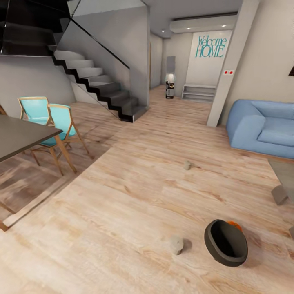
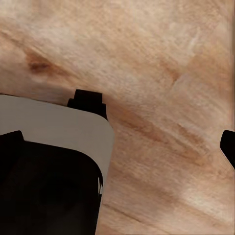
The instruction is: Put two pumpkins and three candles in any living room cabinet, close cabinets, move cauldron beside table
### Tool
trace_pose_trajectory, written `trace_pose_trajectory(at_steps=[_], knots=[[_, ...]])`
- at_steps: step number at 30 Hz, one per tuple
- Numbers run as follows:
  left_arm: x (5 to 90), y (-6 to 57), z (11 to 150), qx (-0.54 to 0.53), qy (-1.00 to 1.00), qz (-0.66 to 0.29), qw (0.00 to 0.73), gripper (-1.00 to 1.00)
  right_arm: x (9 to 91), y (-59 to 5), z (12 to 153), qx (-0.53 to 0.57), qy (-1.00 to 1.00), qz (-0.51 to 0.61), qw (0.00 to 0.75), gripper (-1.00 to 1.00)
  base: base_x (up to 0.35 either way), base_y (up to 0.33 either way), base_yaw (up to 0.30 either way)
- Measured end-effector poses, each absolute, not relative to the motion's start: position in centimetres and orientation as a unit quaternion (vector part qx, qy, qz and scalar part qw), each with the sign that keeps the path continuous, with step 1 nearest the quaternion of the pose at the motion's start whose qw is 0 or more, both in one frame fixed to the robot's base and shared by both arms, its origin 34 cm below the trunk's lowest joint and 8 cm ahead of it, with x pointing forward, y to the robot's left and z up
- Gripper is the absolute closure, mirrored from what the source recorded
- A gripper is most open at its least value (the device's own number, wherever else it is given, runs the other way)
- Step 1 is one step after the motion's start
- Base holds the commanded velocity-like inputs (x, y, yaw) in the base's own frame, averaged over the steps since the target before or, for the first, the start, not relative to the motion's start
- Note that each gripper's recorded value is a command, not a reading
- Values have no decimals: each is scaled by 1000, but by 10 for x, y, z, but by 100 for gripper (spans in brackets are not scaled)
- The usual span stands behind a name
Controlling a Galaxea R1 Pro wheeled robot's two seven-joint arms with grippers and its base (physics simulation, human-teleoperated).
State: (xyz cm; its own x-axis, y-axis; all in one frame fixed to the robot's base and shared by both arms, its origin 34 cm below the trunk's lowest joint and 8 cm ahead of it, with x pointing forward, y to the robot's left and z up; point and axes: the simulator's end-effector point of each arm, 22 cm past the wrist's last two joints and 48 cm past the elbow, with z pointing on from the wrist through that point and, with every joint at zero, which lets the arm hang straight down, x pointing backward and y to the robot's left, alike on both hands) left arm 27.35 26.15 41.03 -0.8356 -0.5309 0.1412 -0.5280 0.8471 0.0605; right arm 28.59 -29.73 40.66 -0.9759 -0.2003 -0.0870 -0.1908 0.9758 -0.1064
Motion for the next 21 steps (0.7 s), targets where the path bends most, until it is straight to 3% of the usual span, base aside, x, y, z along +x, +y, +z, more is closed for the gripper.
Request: trace_pose_trajectory(at_steps=[21], knots=[[274,262,410,276,-958,-9,76,-100,284,-298,407,-100,993,-49,47,-100,335,0,-2]])
